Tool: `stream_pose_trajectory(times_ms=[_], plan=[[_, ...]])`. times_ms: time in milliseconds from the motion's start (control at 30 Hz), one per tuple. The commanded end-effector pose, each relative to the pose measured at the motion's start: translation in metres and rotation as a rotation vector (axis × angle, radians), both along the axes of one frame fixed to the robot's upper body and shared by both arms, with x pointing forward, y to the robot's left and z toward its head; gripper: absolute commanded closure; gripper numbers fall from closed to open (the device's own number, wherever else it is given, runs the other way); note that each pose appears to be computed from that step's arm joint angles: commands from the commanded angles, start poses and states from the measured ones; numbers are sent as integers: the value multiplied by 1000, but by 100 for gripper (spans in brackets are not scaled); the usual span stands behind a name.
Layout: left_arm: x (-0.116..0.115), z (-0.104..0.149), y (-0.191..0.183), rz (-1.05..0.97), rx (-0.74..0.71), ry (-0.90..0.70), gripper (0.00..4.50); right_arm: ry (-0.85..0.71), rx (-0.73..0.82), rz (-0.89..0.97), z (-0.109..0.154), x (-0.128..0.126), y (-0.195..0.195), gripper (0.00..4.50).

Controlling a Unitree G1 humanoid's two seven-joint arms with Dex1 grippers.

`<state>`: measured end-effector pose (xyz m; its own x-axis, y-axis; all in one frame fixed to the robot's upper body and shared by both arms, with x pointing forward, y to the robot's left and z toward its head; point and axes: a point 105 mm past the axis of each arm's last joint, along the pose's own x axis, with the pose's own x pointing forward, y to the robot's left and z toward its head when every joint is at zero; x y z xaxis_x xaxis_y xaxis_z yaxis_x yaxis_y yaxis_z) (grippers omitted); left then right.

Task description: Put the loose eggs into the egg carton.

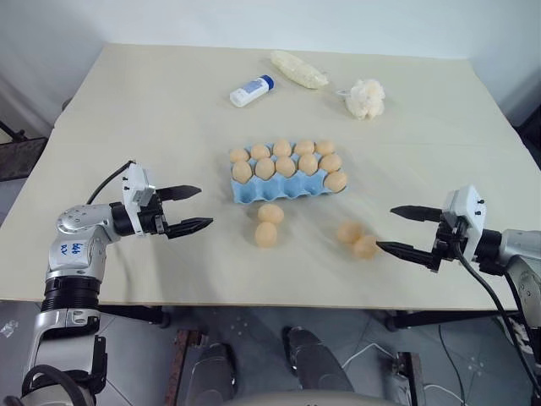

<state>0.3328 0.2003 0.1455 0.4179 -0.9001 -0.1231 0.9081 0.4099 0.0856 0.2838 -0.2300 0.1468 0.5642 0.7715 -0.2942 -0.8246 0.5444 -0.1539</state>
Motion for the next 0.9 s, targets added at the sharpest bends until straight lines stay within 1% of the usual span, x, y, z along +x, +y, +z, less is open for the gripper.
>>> stream_pose_trajectory(times_ms=[33, 167, 300, 433, 533, 633, 700, 767, 900], plan=[[5, 8, -3, -3, 6, -23, 5, -54, -13, -11, 13, -1, -4, 0], [9, 11, -3, 25, 11, -49, 5, -57, -8, -21, 14, -3, -4, 0], [8, 12, -4, 17, 2, -51, 5, -60, -1, -37, 14, -3, -4, 0], [5, 15, -1, 4, -7, -91, 5, -70, 24, -85, 18, -6, -4, 0], [-2, 13, 4, -25, -1, -80, 5, -51, 42, -123, 16, -19, -3, 0], [-6, 8, 10, -45, 18, -60, 5, -25, 30, -199, 6, -36, -5, 0], [-7, 6, 13, -55, 26, -50, 5, 26, 47, -236, -1, -46, -3, 0], [-7, 8, 14, -65, 15, -76, 5, 42, 79, -252, -4, -55, 2, 0], [-5, 11, 10, -85, -26, -111, 5, 13, 130, -294, -4, -61, 14, 0]])
